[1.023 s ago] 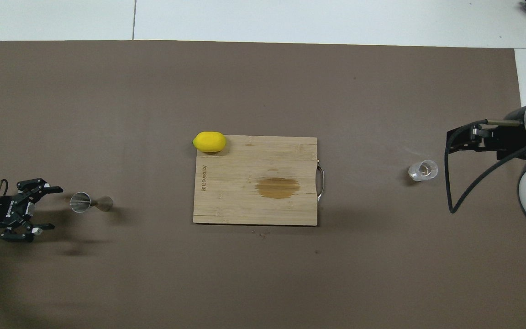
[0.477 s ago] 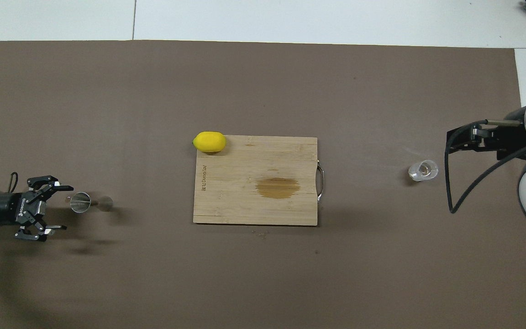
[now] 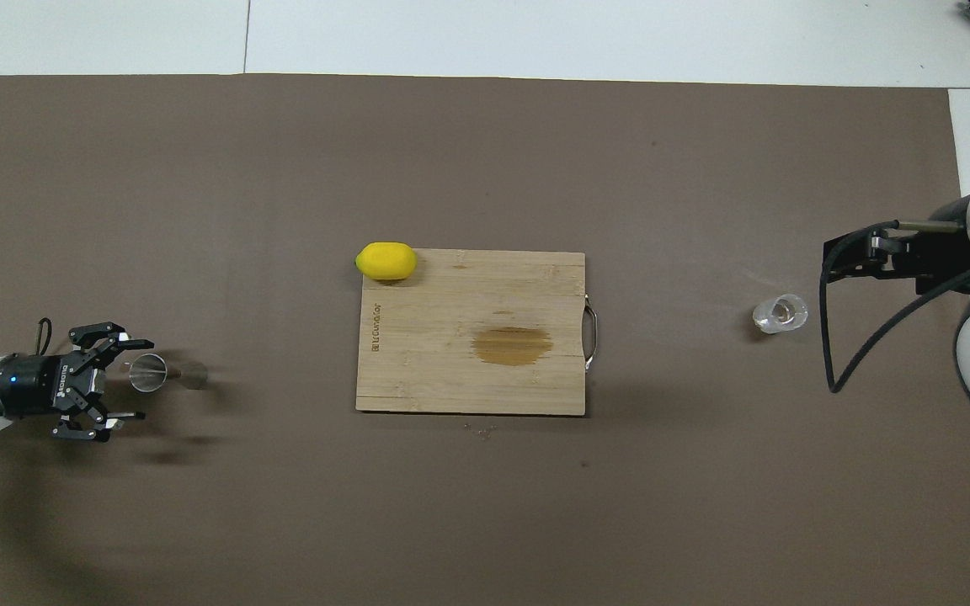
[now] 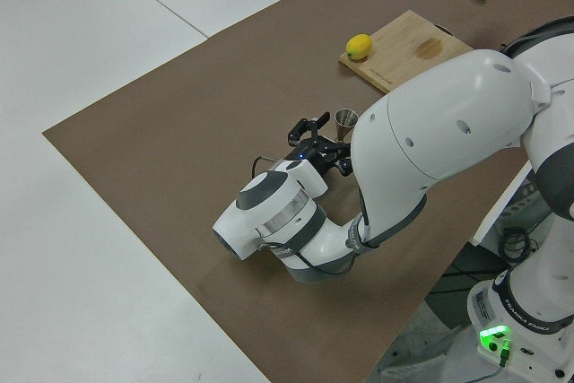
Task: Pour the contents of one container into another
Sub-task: 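Close the left gripper around the small metal cup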
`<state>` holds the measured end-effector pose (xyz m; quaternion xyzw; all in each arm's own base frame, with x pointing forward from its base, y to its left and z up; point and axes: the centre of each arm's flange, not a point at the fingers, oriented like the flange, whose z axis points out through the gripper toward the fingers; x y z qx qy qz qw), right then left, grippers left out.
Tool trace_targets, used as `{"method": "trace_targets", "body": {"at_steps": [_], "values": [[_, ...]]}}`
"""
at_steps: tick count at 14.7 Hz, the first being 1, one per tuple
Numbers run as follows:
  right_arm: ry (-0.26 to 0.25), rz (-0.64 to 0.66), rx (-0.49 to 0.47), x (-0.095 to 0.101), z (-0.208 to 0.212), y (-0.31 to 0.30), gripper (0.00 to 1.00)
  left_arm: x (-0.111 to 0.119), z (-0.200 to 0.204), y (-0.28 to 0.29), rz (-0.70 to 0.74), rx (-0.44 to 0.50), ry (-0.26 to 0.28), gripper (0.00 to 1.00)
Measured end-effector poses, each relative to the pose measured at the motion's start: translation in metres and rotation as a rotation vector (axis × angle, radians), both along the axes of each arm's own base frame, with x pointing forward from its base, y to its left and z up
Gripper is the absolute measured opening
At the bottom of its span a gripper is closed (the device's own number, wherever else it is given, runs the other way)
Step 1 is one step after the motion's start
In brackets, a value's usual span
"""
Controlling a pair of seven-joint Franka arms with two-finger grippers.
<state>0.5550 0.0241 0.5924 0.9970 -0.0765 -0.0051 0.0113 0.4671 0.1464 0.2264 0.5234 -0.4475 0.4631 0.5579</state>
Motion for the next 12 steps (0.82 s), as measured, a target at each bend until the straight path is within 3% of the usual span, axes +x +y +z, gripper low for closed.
{"method": "trace_targets", "body": {"at_steps": [12], "values": [[0.005, 0.000, 0.000, 0.001, -0.003, 0.000, 1.00, 0.010, 0.002, -0.018, 0.001, -0.017, -0.015, 0.99]]}}
